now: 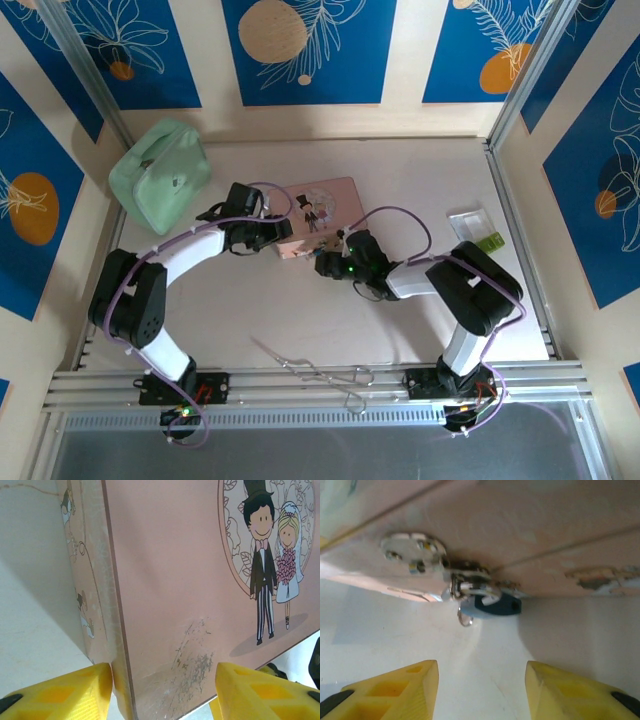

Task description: Unlock the padlock with the key

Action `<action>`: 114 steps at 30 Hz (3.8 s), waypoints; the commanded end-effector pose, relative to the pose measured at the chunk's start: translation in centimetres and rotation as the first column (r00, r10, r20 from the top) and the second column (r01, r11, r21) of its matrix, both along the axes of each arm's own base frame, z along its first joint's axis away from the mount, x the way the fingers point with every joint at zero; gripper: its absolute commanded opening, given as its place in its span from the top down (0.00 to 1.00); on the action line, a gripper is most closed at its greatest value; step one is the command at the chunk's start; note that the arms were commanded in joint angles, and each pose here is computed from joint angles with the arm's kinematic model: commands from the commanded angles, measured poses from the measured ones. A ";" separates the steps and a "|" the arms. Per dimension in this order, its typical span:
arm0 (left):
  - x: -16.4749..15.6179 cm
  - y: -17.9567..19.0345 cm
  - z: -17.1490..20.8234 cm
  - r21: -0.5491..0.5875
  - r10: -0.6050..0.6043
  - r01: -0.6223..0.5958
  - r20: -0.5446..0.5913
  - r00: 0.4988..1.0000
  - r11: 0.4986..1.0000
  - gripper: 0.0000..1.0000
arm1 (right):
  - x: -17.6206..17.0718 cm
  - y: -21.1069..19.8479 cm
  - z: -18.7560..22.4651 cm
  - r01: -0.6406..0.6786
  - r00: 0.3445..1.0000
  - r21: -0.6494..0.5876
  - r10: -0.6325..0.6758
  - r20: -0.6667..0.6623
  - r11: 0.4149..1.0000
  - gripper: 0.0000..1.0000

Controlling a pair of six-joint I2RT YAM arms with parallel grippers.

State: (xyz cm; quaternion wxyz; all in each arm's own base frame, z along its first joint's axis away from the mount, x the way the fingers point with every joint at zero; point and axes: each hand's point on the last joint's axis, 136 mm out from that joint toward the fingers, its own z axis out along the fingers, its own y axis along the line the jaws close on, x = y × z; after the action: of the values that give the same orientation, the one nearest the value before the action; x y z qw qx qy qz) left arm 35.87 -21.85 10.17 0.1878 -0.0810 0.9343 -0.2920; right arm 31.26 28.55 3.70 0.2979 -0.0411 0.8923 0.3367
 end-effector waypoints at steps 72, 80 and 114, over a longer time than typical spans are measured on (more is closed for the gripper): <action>0.1 0.8 1.6 -0.033 -0.062 0.063 0.034 0.997 0.997 0.49 | 0.6 2.8 3.1 -0.092 0.996 -0.244 0.092 -0.014 0.965 0.38; 0.4 0.8 1.8 -0.031 -0.064 0.065 0.036 0.997 0.997 0.49 | 1.4 0.4 4.1 -0.217 0.976 -0.003 0.218 0.012 0.976 0.42; 0.8 0.8 1.9 -0.055 -0.067 0.070 0.048 0.997 0.996 0.49 | 2.7 0.0 0.4 -0.163 0.984 0.094 0.169 -0.056 0.982 0.45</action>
State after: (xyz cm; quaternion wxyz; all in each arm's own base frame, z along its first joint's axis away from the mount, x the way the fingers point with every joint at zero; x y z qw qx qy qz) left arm 35.90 -20.93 10.41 0.1777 -0.0604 0.9318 -0.3106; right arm 34.09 28.25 4.84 0.2590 -0.0977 0.8753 0.3966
